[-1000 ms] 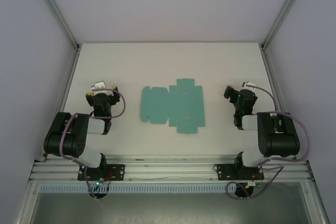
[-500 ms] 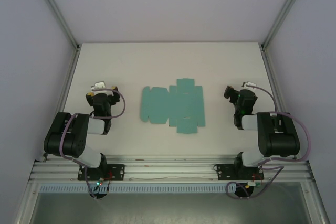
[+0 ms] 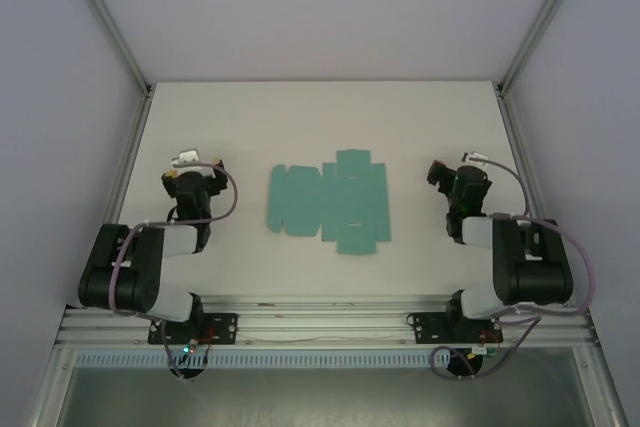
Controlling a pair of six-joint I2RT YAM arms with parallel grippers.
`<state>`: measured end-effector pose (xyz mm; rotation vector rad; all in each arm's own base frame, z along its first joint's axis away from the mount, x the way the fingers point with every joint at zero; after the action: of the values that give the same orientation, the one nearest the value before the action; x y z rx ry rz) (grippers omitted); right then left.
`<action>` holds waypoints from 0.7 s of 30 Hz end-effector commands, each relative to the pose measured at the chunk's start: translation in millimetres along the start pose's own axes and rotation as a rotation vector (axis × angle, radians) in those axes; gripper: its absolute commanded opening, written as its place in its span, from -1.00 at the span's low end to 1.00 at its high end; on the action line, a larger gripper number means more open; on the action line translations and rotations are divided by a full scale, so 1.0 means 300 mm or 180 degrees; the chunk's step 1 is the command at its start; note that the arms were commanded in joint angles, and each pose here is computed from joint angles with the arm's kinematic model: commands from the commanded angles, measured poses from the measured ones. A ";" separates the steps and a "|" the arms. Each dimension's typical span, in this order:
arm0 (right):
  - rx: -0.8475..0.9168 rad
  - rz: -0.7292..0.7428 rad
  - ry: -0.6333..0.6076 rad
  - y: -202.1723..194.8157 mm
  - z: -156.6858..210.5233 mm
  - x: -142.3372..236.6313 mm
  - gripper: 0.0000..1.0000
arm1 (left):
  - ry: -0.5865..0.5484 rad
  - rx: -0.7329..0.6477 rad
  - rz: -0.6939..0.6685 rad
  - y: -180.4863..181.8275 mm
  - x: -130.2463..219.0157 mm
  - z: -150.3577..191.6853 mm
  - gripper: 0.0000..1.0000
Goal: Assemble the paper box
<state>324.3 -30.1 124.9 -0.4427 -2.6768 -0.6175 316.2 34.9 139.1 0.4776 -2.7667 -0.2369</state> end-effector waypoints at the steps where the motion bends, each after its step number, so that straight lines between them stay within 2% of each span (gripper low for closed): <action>1: -0.0022 0.0004 -0.0069 0.048 -0.096 0.042 0.99 | 0.0106 0.0004 0.0047 0.009 0.006 -0.066 1.00; 3: -0.0111 0.0030 0.0017 0.069 -0.127 0.069 0.99 | 0.0220 0.0140 0.0117 0.010 0.016 -0.097 1.00; 7: -0.0233 0.0044 0.0348 0.141 -0.167 0.117 0.84 | 0.0429 0.0404 0.0585 -0.053 0.043 -0.177 0.99; 11: -0.0082 -0.0166 0.0862 0.269 -0.120 0.168 0.70 | 0.0681 0.0553 0.1008 -0.143 0.087 -0.216 0.99; 18: 0.0048 -0.0455 0.1987 0.471 0.100 0.180 0.13 | 0.1370 0.0558 0.1778 -0.300 0.120 -0.167 0.99; 21: 0.0036 -0.0342 0.2383 0.511 0.191 0.143 -0.27 | 0.1582 0.0568 0.2013 -0.350 0.113 -0.131 0.99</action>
<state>337.0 126.6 173.1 -0.0010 -2.1804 -0.6375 338.2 -66.4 177.9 -0.1868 -2.4507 0.1744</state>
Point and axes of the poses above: each hand's point on the last joint's axis, 136 mm out from that joint toward the fingers, its own x axis back along the fingers, its own y axis along the line the jaws close on, z = x × y, the point moved 7 cm from there along x, back along the fingers, and after that the axes turned 13 degrees about -x, right-handed, at the moved point
